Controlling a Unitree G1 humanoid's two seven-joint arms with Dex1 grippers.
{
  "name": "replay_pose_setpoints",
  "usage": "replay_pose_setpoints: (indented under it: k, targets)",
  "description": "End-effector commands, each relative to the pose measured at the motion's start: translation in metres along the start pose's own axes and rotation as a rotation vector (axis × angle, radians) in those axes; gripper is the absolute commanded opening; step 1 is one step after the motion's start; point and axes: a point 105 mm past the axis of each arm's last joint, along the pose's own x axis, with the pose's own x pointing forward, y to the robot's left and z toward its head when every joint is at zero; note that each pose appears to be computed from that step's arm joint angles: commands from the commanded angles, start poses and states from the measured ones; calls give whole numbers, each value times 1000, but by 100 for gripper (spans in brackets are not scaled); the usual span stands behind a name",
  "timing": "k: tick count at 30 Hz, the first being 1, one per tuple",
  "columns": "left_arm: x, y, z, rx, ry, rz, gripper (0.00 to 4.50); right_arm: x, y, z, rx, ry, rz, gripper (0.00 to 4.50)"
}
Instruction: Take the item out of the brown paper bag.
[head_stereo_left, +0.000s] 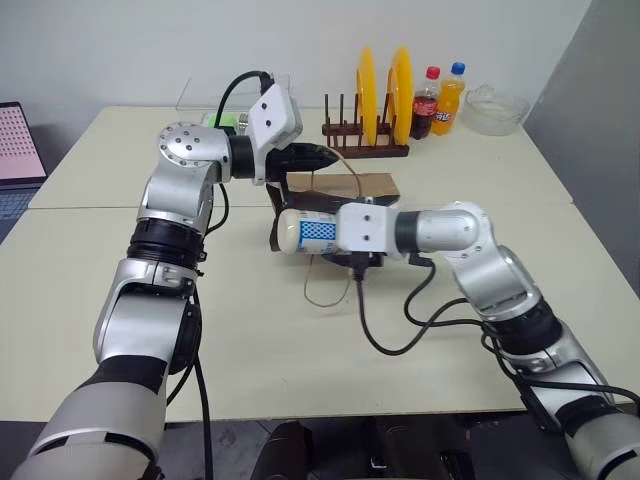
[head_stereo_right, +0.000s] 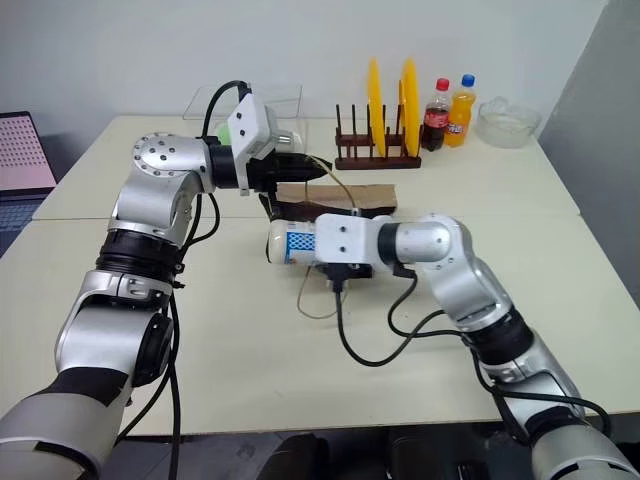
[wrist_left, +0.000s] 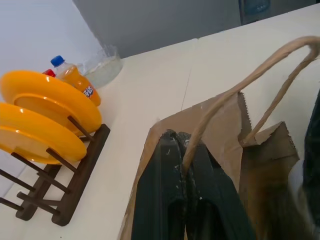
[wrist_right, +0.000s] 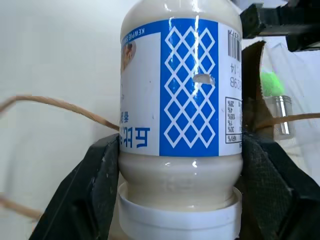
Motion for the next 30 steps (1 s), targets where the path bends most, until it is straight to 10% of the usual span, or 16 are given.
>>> replay_pose_setpoints:
  k: [1,14,20,30]
  targets:
    - [3,5,13,53,-23,6,0,-31,-18,25,16,-121,-79,309]
    - [5,2,7,50,-32,2,0,-139,-59,-1,171,22,-368,309]
    - [5,-2,9,54,-43,0,0,-170,-56,-89,128,416,-381,309]
    - [7,-2,15,59,-63,13,0,-139,-42,-179,208,574,-239,309]
